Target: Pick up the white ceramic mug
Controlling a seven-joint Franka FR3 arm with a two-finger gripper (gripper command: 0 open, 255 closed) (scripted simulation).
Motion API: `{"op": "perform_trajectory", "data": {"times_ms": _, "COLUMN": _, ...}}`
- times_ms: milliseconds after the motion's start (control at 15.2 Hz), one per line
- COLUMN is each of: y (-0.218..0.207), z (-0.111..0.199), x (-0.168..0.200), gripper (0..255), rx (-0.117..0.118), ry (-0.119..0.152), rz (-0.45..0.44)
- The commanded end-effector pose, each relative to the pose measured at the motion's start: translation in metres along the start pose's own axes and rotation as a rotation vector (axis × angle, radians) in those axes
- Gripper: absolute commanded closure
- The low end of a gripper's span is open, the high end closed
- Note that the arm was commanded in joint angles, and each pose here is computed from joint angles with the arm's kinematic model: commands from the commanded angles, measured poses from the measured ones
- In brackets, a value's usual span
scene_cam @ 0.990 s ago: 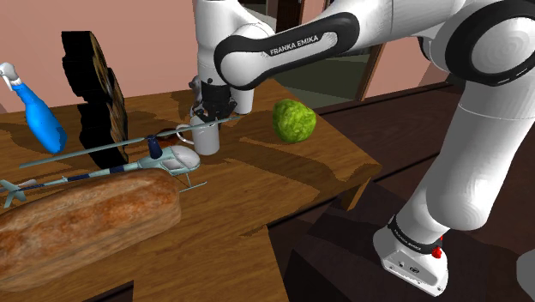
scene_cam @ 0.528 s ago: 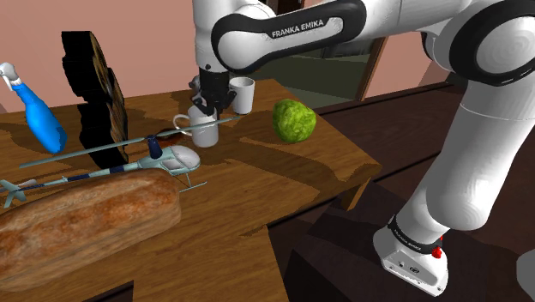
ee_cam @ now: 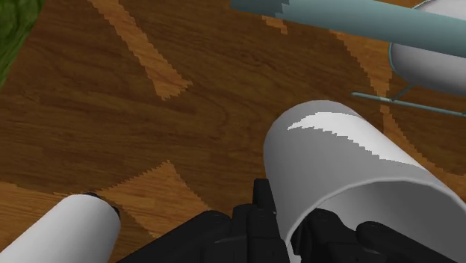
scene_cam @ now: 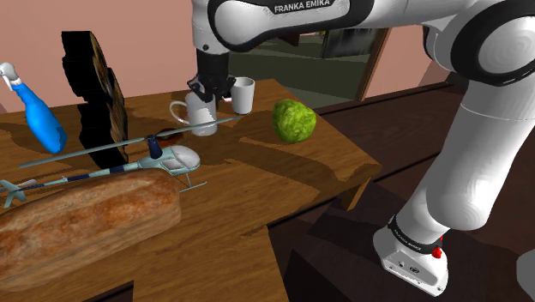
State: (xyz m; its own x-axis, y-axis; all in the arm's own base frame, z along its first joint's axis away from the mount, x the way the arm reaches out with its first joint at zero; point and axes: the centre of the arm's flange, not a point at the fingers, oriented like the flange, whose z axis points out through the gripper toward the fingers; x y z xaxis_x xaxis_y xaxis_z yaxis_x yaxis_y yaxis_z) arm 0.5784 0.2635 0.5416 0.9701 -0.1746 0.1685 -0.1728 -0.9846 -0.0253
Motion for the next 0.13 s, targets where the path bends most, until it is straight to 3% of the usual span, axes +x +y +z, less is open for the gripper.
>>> {"op": "perform_trajectory", "data": {"times_ms": 0, "y": 0.0004, "z": -0.0067, "x": 0.0005, "gripper": 255, "rx": 0.000, "ry": 0.000, "rz": 0.000}}
{"op": "perform_trajectory", "data": {"times_ms": 66, "y": 0.0004, "z": -0.0067, "x": 0.0006, "gripper": 255, "rx": 0.000, "ry": 0.000, "rz": 0.000}}
